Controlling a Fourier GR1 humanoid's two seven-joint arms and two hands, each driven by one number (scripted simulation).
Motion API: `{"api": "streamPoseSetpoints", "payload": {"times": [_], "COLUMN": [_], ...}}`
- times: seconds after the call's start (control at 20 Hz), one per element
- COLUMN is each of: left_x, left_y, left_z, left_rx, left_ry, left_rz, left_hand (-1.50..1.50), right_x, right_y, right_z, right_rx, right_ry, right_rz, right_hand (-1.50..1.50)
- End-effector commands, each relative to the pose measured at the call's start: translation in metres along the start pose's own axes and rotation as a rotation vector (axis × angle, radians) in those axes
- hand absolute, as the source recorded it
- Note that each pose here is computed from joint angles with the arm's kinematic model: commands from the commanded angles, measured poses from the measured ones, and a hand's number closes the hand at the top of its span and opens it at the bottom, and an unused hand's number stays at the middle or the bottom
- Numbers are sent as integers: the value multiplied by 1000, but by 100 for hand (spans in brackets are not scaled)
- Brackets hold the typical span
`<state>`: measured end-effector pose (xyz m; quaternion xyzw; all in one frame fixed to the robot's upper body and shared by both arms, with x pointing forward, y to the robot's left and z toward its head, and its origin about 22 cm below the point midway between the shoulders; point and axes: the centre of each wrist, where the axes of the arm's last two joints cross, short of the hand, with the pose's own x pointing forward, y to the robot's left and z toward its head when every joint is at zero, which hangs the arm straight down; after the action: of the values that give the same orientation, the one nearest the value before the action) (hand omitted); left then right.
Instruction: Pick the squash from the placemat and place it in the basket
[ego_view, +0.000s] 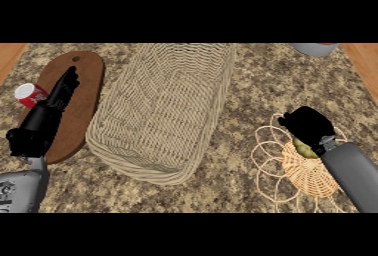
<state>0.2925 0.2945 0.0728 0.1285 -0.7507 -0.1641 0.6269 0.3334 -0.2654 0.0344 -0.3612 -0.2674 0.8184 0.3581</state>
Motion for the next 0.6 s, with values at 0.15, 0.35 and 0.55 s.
{"api": "streamPoseSetpoints", "payload": {"times": [0.15, 0.35, 0.55], "left_x": [-11, -9, -6], "left_y": [4, 3, 9], "left_z": [11, 11, 15], "left_rx": [40, 52, 33], "left_ry": [35, 28, 28], "left_rz": [-7, -7, 4], "left_hand": [0, 0, 0], "right_x": [-17, -10, -26], "right_y": [26, 25, -21], "right_z": [5, 19, 48], "right_rx": [-89, -227, -569], "right_ry": [348, 549, 604], "right_rz": [-539, -718, -854], "right_hand": [150, 150, 150]}}
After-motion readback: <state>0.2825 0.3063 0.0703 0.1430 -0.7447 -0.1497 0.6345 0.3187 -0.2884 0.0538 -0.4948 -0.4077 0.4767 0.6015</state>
